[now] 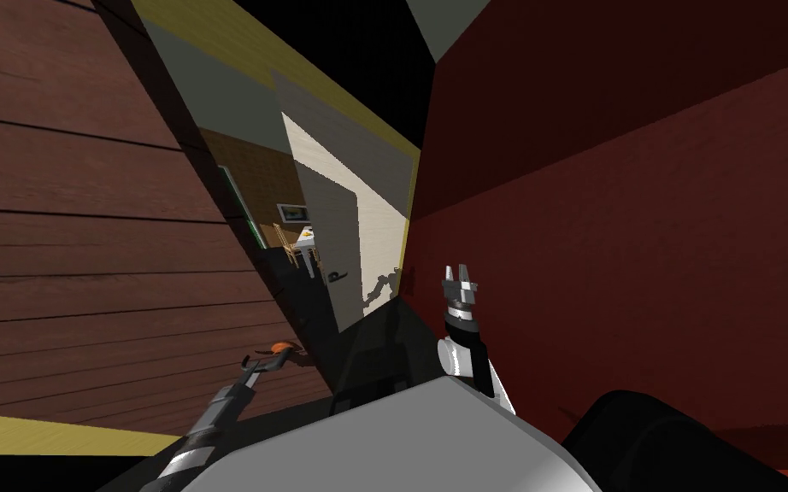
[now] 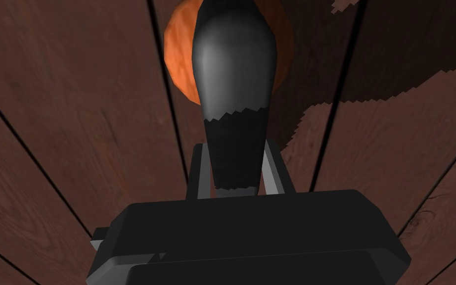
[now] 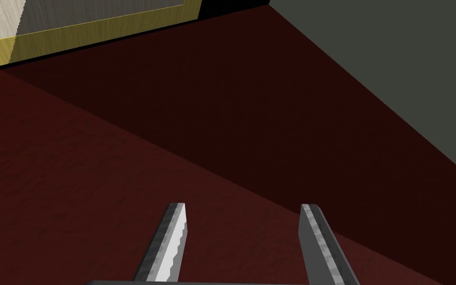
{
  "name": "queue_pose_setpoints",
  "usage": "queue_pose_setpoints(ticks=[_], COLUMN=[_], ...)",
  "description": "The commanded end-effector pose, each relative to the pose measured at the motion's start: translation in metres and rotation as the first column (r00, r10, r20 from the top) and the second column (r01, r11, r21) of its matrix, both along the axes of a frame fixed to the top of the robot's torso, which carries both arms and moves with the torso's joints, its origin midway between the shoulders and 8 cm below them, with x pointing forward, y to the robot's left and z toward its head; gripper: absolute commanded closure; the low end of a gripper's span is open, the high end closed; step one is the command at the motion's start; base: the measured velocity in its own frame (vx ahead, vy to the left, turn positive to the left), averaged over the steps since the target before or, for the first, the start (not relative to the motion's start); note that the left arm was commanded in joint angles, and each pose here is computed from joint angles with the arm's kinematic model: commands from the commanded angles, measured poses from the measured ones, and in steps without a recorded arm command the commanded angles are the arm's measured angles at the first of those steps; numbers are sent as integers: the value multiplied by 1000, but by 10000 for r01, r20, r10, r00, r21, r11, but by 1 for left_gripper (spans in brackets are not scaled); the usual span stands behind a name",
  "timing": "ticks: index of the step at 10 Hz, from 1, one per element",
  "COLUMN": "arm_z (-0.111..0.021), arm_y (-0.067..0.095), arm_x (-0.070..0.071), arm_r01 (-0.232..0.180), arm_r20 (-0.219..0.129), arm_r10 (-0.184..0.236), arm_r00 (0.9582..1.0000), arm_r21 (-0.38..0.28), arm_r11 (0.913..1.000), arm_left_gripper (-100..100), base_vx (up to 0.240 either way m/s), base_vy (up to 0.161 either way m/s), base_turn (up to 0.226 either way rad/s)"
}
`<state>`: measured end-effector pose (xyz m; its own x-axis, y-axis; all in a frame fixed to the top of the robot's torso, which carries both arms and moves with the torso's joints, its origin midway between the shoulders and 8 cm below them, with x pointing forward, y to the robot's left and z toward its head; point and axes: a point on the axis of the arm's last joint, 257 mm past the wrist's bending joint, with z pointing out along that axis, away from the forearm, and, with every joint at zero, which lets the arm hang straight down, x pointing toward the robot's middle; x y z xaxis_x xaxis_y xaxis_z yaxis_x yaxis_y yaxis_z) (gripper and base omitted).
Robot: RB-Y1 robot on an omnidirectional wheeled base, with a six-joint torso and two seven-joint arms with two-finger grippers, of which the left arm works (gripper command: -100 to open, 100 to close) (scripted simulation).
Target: Pull the door open
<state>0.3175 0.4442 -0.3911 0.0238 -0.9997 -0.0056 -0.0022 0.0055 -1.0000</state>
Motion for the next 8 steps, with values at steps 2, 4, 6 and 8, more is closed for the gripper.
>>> queue_pose_setpoints(ticks=[2, 4, 6, 8], arm_z=[-3, -4, -4, -4], arm_y=[-20, -28, -37, -45], arm_x=[9, 18, 27, 36], arm_r01=[350, 520, 699, 884], arm_r20=[-14, -2, 9, 18], arm_r10=[-350, -520, -699, -884], arm_r00=[9994, 9986, 9976, 9961], arm_r21=[-151, -184, -210, -229], arm_r11=[9993, 9985, 9973, 9958], arm_left_gripper=[100, 100, 100, 100], base_vx=[-107, -91, -88, -99], base_vy=[-3, 1, 7, 29], base_turn=[10, 9, 10, 3])
